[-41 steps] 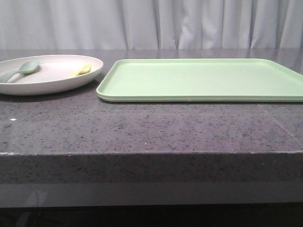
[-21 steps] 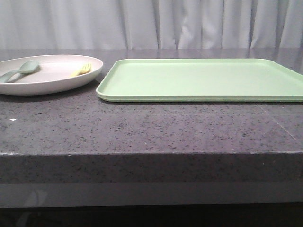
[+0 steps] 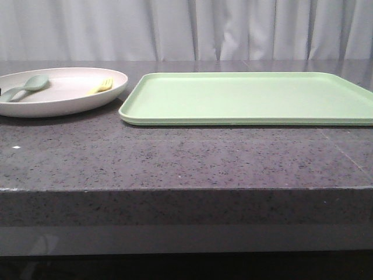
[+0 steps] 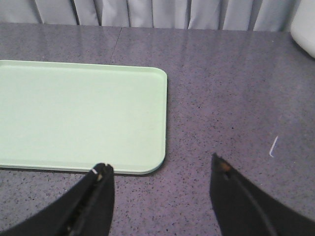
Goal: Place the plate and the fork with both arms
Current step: 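Lower the left gripper and pinch the cream plate's rim, then lift the plate with the left gripper and carry it over the tray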
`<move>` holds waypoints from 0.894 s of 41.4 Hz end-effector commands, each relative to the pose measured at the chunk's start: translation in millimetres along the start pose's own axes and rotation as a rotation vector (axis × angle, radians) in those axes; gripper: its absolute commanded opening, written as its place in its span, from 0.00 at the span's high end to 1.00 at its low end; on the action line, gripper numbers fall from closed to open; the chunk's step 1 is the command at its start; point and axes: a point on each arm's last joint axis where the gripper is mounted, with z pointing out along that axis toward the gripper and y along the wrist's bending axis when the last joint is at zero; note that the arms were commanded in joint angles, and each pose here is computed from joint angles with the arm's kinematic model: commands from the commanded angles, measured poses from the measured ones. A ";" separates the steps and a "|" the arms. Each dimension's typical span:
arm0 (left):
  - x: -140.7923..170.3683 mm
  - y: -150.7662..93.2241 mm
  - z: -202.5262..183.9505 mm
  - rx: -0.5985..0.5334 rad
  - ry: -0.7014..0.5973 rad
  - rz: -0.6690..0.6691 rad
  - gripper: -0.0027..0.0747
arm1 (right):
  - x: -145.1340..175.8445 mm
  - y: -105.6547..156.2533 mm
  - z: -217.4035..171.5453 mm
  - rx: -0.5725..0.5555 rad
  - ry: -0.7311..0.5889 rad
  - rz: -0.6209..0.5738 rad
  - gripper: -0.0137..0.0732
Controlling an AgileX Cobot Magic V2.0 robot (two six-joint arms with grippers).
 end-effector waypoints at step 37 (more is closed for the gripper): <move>-33.6 -136.8 -36.9 0.141 -0.190 -0.013 0.99 | -16.8 0.0 -1.8 0.004 -0.101 -0.019 0.32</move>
